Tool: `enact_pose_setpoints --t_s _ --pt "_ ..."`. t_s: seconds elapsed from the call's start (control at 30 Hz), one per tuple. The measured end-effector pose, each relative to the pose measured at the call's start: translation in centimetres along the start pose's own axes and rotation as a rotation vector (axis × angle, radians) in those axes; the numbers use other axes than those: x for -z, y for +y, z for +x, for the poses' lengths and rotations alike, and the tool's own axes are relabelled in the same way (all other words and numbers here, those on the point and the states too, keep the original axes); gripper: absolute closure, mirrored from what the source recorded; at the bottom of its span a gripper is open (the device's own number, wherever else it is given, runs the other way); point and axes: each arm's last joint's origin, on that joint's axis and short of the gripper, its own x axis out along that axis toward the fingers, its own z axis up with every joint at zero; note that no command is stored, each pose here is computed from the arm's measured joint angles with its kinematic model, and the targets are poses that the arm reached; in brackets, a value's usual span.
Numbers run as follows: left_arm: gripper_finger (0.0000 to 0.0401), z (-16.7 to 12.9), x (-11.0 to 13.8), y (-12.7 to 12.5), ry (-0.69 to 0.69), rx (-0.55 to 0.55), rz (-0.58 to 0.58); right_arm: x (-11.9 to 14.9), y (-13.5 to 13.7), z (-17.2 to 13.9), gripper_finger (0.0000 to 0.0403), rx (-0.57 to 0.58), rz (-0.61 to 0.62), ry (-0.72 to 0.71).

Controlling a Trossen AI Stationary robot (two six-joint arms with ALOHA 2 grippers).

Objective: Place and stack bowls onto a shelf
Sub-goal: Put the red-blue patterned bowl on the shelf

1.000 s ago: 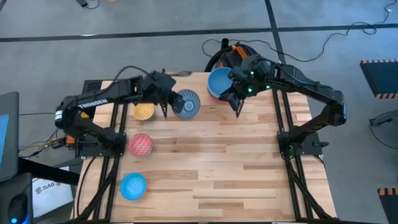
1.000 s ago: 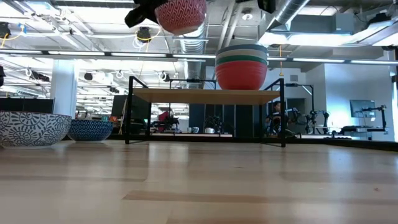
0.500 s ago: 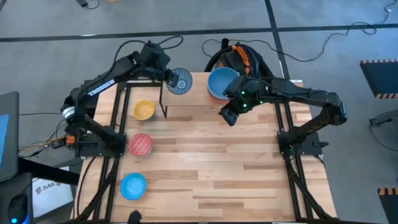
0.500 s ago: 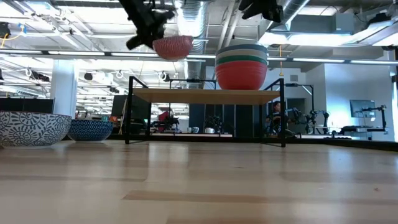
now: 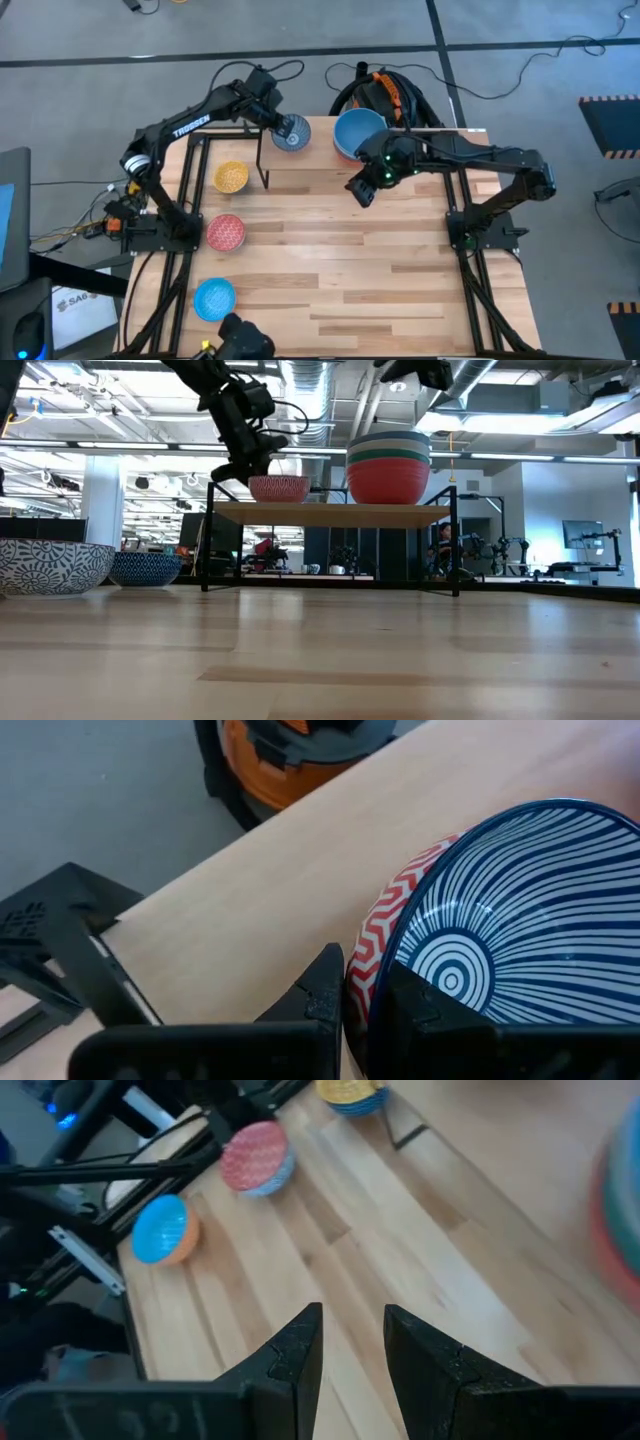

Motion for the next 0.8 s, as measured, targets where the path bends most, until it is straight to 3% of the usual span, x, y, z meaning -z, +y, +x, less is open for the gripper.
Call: enact_pose_setpoints --t_s 0.27,0.53,0.8 --pt "0.0367 0.1 -0.2 0.3 -0.014 -0.048 -0.018 0.0 0.8 0.0 0.0269 -0.040 -0.005 -0.030" --pt "0.0264 -1.6 -1.0 -0.6 -0.032 -0.049 -0.030 0.1 0.9 0.0 0.0264 -0.040 -0.078 -0.024" --pt "0.0195 -7.0 -0.6 -3.5 -0.121 -0.085 -0.030 -0.3 0.3 0.0 0.0249 -0.085 -0.162 -0.002"
